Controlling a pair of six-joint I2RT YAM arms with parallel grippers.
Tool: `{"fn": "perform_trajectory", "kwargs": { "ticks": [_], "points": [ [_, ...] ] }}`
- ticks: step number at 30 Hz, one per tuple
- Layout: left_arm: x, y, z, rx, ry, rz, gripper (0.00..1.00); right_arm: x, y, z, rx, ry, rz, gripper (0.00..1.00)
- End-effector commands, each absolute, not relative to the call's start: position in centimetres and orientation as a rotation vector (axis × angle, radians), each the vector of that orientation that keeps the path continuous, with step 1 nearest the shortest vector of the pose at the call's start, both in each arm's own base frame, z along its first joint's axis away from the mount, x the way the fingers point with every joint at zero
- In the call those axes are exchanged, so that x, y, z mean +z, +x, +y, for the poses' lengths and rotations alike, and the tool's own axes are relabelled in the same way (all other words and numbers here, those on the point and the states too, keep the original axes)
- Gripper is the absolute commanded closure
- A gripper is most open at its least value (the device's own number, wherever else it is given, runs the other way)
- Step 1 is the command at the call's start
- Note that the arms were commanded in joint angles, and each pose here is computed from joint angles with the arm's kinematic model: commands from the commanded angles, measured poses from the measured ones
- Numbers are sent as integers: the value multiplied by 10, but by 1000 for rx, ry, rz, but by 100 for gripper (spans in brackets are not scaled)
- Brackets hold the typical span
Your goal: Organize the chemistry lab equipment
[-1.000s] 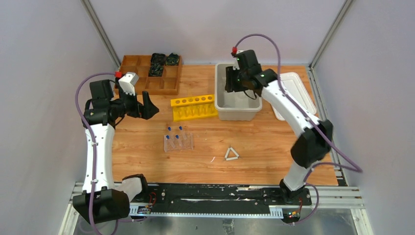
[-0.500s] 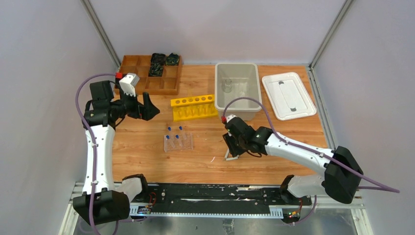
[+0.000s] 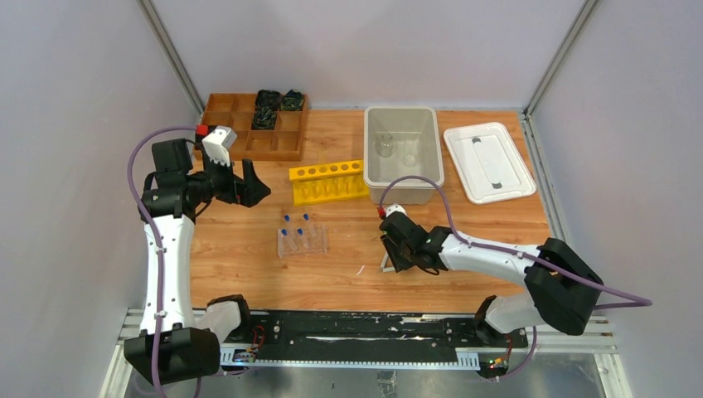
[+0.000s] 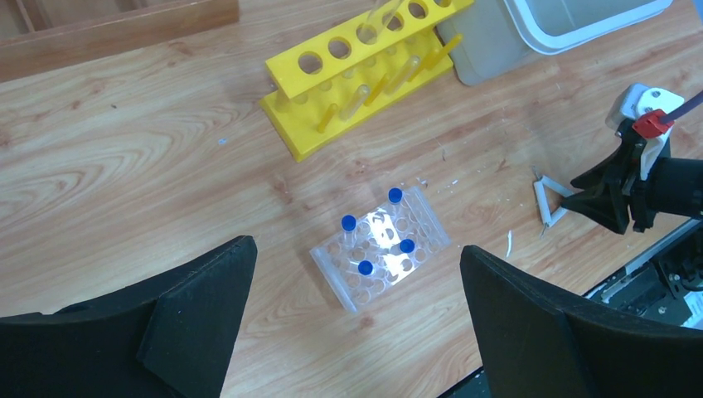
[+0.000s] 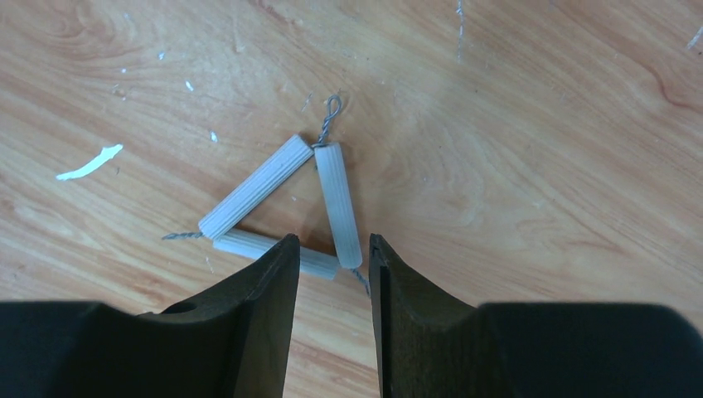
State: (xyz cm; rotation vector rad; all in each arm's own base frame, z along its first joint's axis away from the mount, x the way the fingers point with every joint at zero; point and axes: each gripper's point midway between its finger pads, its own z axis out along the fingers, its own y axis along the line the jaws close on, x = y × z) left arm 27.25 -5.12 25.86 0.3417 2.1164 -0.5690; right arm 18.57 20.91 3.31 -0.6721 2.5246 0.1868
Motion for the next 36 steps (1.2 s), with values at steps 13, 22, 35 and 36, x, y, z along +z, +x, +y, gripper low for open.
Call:
{"fn": "perform_trajectory", "kwargs": {
  "ticks": [13,22,35,36],
  "points": [
    [269,267,-52,-546,392,2100,0,14,180,207,197,-603,2457,96],
    [276,266,-54,-554,387,2085,0,179,210,227,351,-522,2212,100],
    [280,264,-55,-556,379,2080,0,276,376,144,115,-96,2196,100],
    [280,263,-55,-555,381,2079,0,269,385,141,91,-88,2213,100]
  ]
}}
